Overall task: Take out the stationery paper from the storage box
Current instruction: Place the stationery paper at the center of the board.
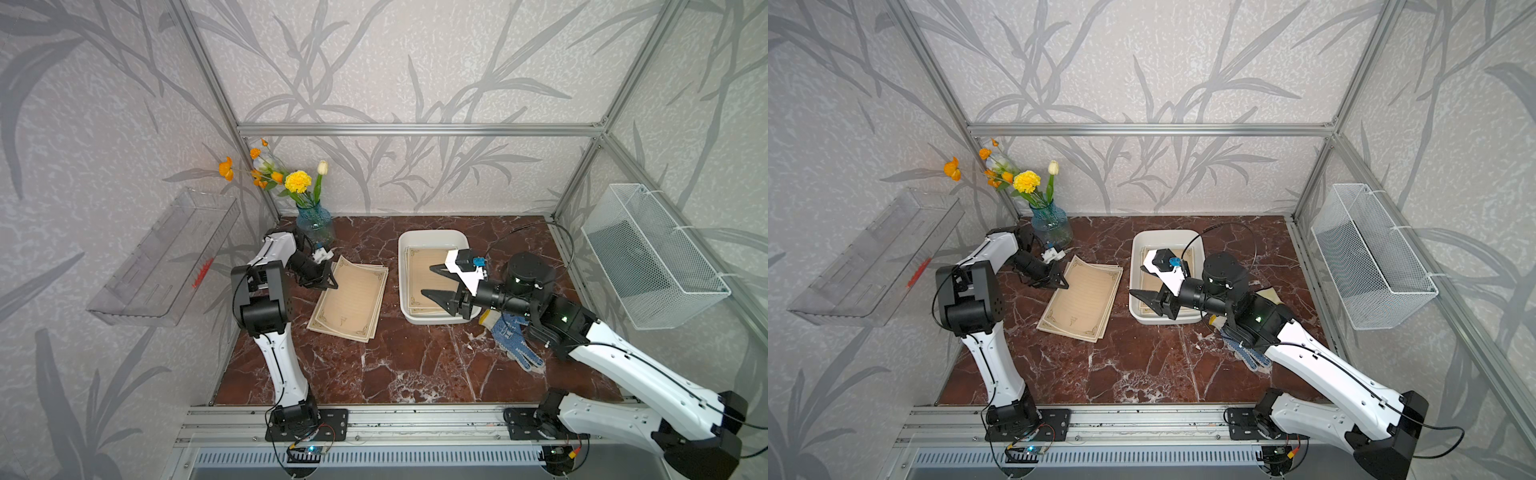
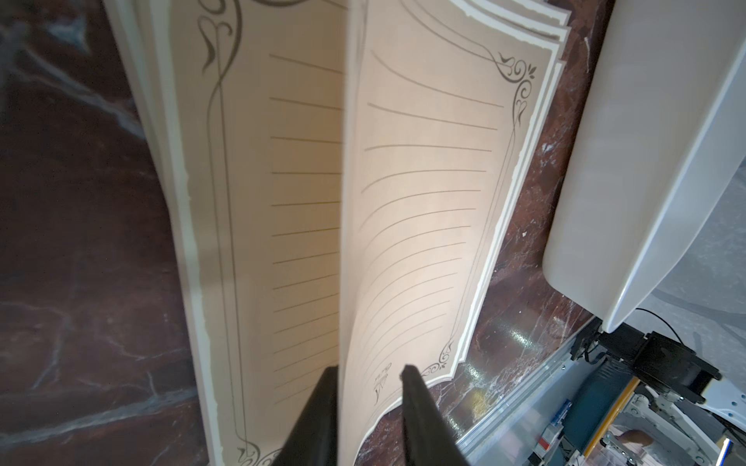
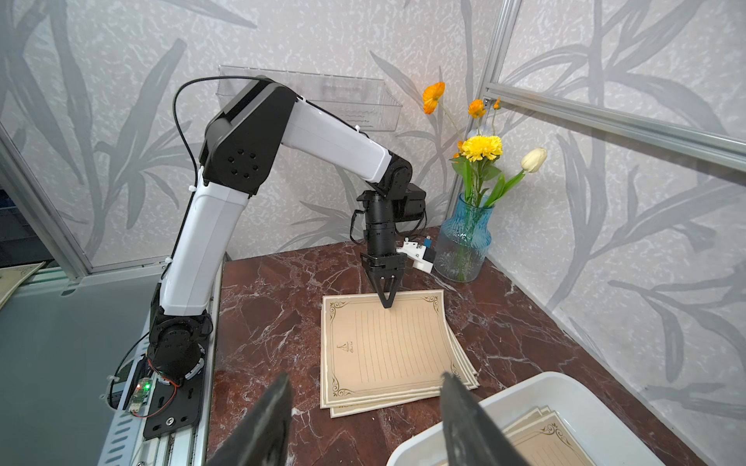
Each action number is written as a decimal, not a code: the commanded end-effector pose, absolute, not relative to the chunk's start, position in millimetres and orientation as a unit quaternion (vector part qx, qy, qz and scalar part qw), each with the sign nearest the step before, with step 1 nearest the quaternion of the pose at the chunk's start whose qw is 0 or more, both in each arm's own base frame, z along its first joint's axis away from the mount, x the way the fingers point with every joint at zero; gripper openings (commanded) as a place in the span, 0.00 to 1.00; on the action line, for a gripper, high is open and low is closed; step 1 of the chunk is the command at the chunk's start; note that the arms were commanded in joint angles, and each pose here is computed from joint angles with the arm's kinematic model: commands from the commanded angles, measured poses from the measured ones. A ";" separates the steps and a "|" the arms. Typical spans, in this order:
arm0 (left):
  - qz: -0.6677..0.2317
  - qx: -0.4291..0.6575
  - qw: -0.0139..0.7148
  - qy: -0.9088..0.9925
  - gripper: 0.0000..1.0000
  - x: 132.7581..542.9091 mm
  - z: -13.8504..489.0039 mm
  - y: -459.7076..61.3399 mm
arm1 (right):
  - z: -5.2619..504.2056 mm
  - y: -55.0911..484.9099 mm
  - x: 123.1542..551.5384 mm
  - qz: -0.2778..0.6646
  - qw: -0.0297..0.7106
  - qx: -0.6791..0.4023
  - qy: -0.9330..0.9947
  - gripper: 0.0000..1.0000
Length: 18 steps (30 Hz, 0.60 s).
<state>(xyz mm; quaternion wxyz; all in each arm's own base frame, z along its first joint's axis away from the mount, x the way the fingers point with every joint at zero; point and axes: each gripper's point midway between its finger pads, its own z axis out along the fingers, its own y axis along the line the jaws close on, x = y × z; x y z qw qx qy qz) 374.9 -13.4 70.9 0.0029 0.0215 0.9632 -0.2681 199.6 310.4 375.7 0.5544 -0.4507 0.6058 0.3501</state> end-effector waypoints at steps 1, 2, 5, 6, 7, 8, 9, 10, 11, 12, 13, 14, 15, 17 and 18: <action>-0.247 0.025 0.029 0.968 0.32 376.2 83.5 -6.8 | 392.8 306.9 195.6 0.346 0.572 -0.448 0.593 0.59; -0.243 0.023 0.028 0.969 0.32 376.4 83.1 -5.6 | 393.3 307.4 194.3 0.347 0.573 -0.449 0.591 0.59; -0.217 0.019 0.023 0.976 0.33 374.4 79.8 2.7 | 395.4 308.3 190.9 0.348 0.575 -0.452 0.586 0.58; -0.202 0.017 0.021 0.979 0.33 374.2 78.2 7.5 | 396.7 308.2 189.9 0.347 0.576 -0.452 0.585 0.59; -0.190 0.015 0.020 0.981 0.34 373.6 77.3 11.2 | 396.5 308.0 189.3 0.346 0.576 -0.454 0.585 0.59; -0.181 0.014 0.020 0.983 0.34 373.1 76.2 14.0 | 397.5 307.8 188.4 0.344 0.577 -0.455 0.584 0.59; -0.177 0.013 0.021 0.984 0.34 373.2 76.2 15.3 | 397.7 307.7 188.0 0.343 0.578 -0.455 0.584 0.59; -0.171 0.010 0.021 0.985 0.35 373.5 75.7 17.3 | 398.0 307.2 188.3 0.342 0.579 -0.454 0.584 0.59; -0.170 0.011 0.022 0.985 0.35 373.7 75.8 17.6 | 397.5 307.4 188.2 0.340 0.579 -0.455 0.585 0.59; -0.170 0.011 0.022 0.985 0.36 373.5 75.9 17.9 | 397.9 307.2 187.8 0.340 0.580 -0.454 0.584 0.59; -0.167 0.011 0.023 0.986 0.37 373.7 76.4 18.5 | 398.5 307.5 187.6 0.340 0.581 -0.454 0.584 0.59; -0.162 0.011 0.026 0.986 0.37 374.4 77.9 20.1 | 398.4 307.9 188.0 0.340 0.580 -0.453 0.585 0.59; -0.156 0.011 0.030 0.987 0.37 375.0 79.6 21.9 | 398.7 308.6 187.7 0.340 0.580 -0.454 0.584 0.59; -0.145 0.010 0.038 0.989 0.37 375.6 82.8 25.2 | 399.9 309.3 186.8 0.340 0.580 -0.454 0.584 0.59; -0.138 0.010 0.042 0.990 0.38 375.8 84.5 27.3 | 400.0 309.7 186.8 0.339 0.581 -0.454 0.584 0.59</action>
